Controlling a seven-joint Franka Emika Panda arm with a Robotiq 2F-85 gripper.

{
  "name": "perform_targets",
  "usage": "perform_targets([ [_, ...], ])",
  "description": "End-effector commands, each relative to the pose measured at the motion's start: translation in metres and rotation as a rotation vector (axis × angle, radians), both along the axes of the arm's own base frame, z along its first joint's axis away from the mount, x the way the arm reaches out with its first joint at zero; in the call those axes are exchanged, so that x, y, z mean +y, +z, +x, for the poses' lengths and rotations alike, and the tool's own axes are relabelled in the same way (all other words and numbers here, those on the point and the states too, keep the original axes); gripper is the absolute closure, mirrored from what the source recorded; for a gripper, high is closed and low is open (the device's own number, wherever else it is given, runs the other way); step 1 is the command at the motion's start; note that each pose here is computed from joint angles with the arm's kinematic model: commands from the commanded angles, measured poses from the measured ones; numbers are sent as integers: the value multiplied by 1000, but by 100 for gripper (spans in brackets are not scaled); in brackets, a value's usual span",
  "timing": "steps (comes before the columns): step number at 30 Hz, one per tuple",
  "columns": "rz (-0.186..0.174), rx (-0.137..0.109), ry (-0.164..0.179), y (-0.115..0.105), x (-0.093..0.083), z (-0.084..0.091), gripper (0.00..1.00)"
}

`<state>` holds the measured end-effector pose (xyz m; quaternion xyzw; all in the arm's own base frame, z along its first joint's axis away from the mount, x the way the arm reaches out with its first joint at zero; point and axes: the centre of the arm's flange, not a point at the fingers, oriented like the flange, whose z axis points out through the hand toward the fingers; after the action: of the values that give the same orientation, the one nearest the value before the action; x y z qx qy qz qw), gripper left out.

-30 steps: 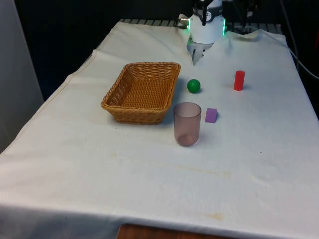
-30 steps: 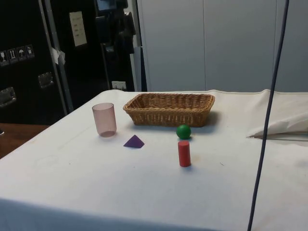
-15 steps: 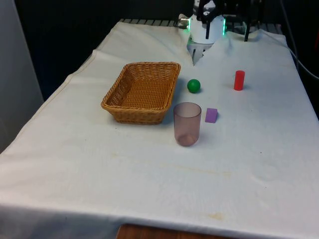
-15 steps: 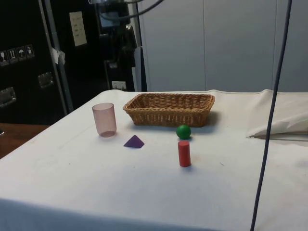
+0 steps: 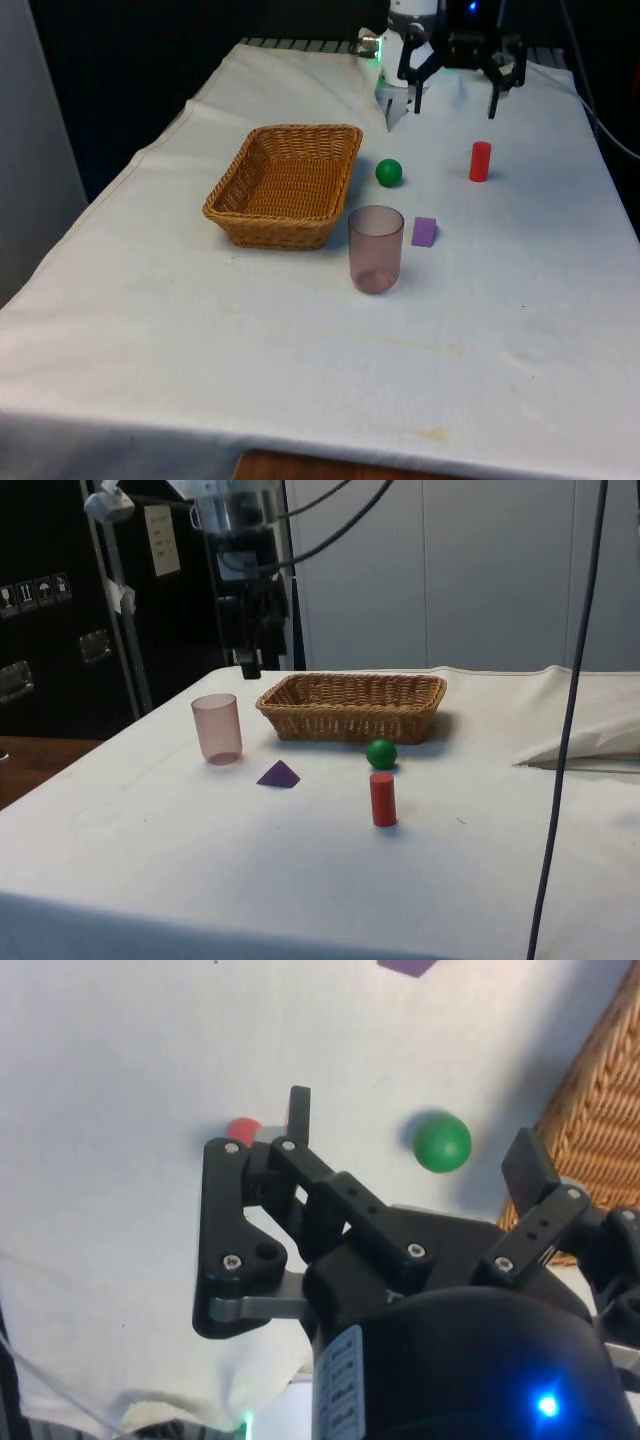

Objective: Pick up the triangular block and place it into the basket.

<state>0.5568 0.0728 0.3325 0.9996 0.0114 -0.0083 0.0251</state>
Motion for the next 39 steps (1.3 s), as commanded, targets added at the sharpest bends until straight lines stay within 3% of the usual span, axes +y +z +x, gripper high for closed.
perform_targets([
  [1, 0, -9, -1, -6, 1, -1, 0],
  [3, 1, -16, 2, -14, 2, -2, 0],
  [4, -1, -4, 1, -12, 1, -1, 0],
  [5, 2, -21, 2, -16, 2, -2, 0],
  [9, 4, -43, 11, -26, 2, -6, 0],
  [11, 5, -48, 13, -32, 1, -8, 0],
  [12, 6, -38, 11, -30, 1, -8, 0],
  [13, 6, -50, 12, -36, 1, -8, 0],
  [18, 9, -61, 11, -55, -1, -10, 0],
  [39, 15, -68, 0, -100, -9, -9, 0],
])
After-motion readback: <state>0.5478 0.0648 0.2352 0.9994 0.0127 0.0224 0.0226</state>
